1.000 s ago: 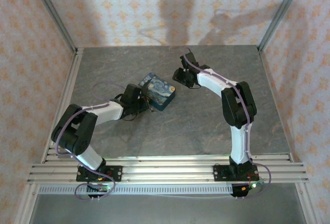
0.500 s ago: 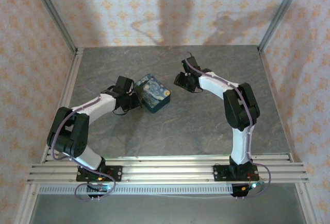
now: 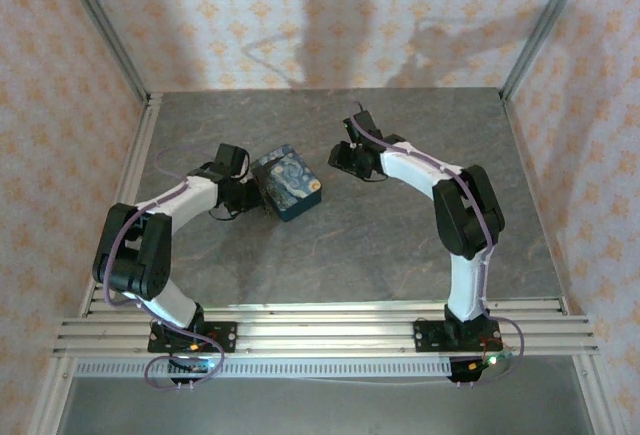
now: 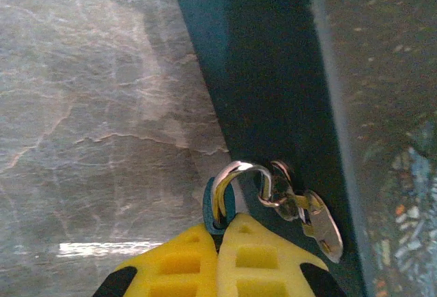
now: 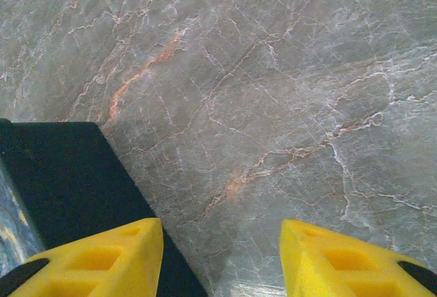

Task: Unlock the padlock with the key

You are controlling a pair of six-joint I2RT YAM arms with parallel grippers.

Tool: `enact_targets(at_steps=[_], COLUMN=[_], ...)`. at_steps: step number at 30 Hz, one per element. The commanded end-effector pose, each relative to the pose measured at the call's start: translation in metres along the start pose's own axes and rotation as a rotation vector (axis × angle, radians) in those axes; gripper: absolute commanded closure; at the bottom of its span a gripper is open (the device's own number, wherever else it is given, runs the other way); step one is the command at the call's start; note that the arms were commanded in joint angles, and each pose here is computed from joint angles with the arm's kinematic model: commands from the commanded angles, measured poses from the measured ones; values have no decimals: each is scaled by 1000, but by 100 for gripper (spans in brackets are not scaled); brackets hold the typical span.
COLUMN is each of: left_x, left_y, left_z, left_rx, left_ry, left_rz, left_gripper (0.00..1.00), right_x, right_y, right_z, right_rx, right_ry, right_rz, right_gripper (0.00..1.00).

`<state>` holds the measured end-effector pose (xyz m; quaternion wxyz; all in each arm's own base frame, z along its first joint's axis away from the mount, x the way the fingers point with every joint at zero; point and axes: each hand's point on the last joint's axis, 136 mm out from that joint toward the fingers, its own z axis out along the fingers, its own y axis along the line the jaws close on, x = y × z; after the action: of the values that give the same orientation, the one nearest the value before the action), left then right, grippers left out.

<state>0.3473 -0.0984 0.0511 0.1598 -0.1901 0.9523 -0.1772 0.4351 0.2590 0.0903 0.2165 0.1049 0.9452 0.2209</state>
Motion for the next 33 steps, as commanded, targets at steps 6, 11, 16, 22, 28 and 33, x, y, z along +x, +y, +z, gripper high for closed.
enact_targets(at_steps=[6,11,16,22,28,33], left_x=[-22,-36,-39,-44,-40,-21], left_y=[-5,-23,-20,-25,-54,-97], left_z=[-11,-25,-18,-39,-80,-96], left_rx=[88,175,170,157,174,210], left_ry=[-84,-156,-161,-192,-208,-184], left_rz=[20,-4,-34,19,164,290], left_gripper=[100,100,100,100,100,100], right_x=[-8,-7,-6,-9,-14,-13], right_y=[-1,-4,-3,-9,-27,-49], right_z=[-17,-17,-17,-31,-53,-81], right_rx=[11,18,14,35,76,143], right_ry=[-46,-45,-40,-64,-111,-145], right_rz=[-16,-7,0,-5,9,-1], right_gripper=[51,51,52,51,52,51])
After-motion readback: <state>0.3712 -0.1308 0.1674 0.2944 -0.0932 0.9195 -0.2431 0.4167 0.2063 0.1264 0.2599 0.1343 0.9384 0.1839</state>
